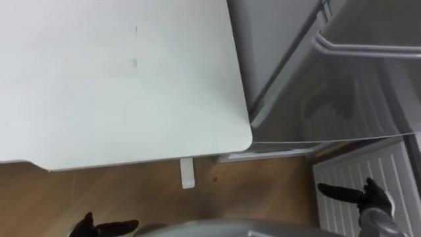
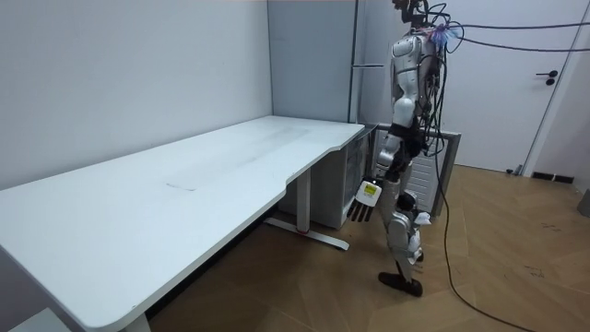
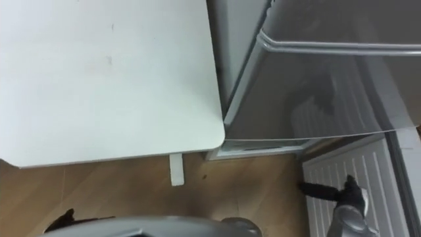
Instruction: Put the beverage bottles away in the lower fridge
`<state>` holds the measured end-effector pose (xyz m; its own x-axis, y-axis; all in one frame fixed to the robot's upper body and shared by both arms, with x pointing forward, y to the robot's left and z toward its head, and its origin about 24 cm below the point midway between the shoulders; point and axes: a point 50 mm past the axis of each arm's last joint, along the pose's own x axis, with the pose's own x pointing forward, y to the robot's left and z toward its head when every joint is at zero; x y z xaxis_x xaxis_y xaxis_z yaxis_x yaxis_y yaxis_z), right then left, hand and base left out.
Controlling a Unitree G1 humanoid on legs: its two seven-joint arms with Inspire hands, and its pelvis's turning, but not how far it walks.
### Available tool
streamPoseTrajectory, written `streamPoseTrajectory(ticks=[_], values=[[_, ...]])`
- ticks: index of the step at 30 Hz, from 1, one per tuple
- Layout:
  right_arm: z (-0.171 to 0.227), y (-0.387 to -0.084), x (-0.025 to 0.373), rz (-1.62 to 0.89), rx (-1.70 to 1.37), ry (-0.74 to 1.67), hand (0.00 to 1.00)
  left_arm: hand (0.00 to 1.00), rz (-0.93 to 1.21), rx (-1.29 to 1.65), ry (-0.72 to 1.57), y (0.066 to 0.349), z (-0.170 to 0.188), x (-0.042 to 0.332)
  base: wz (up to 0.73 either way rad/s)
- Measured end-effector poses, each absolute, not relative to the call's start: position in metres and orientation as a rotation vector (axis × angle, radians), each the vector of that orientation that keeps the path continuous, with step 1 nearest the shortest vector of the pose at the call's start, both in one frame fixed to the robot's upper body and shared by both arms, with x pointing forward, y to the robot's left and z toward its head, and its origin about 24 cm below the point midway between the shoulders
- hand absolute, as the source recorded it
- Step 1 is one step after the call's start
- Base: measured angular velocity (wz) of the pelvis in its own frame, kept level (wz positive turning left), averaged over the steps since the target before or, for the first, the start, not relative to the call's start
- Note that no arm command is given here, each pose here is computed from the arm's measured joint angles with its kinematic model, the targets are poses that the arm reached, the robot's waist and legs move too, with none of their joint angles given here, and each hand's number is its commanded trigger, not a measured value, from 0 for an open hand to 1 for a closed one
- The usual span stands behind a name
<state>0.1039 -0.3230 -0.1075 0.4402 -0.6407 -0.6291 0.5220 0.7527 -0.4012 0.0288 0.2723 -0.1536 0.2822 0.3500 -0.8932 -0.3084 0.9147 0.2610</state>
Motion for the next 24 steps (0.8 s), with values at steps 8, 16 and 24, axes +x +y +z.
streamPoseTrajectory(ticks=[8, 16, 24], values=[[-0.055, -0.354, 0.127, -0.894, -0.363, 0.599, 0.00, 0.00, 0.434, 0.054, 1.206, 0.274, -0.150, 0.028, -0.13], [-0.037, -0.375, 0.117, -1.083, -0.366, 0.546, 0.00, 0.00, 0.437, 0.062, 1.189, 0.276, -0.145, 0.027, -0.06], [-0.035, -0.392, 0.102, -1.185, -0.343, 0.573, 0.00, 0.00, 0.445, 0.069, 1.206, 0.278, -0.145, 0.019, 0.01]])
